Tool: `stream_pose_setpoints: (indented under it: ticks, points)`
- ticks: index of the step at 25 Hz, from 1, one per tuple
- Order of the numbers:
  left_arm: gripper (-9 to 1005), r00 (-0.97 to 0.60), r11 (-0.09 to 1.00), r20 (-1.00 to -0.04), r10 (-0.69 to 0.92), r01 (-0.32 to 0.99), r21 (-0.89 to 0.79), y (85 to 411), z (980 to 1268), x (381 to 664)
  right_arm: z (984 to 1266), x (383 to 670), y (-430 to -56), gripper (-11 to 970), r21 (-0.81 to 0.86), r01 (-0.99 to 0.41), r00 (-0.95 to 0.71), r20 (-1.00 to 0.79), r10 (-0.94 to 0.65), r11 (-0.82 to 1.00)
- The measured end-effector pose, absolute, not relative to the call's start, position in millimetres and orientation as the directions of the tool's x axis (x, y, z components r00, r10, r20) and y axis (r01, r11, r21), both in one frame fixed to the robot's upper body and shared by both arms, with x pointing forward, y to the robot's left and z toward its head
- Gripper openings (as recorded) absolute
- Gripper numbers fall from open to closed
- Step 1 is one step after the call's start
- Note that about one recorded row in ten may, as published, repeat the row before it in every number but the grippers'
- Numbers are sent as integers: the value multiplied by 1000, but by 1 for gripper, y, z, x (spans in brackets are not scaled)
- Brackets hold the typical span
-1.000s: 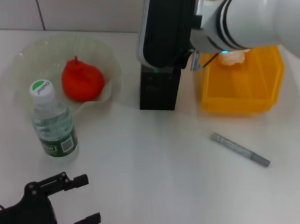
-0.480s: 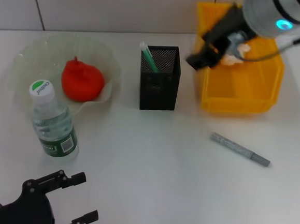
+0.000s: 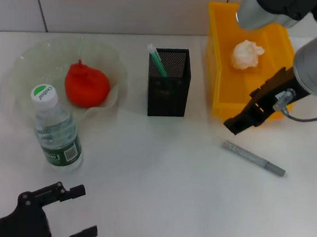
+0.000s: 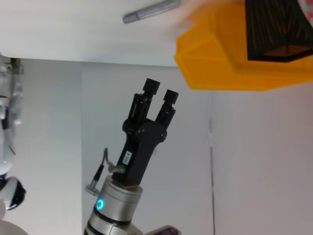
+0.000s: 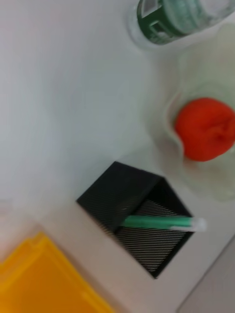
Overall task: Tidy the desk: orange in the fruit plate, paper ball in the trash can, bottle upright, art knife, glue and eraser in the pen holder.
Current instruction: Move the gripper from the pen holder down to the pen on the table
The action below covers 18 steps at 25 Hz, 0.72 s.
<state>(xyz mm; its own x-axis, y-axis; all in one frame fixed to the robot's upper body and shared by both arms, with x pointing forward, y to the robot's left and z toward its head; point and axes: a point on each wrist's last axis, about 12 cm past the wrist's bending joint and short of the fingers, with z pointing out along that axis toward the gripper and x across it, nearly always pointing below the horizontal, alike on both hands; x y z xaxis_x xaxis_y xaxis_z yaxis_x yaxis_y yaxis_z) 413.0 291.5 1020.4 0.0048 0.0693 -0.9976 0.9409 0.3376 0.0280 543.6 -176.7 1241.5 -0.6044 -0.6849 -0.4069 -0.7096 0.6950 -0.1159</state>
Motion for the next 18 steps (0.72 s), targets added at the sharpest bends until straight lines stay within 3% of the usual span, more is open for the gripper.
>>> stream_pose_setpoints:
  ticks: [2,9,18]
  points:
    - [691,-1,315,-997,78,949,24,293,1021,413,1235,541,-182,804,-116,-699,-622,-389,-680,706]
    - [691,-36,267,-995,93,964,-10,292,1023,418,1218,537,-186,801,-146,-688,-645,-328,-691,711]
    - [691,-41,278,-992,118,961,-6,290,1020,423,1185,554,-196,801,-99,-653,-708,-273,-652,751]
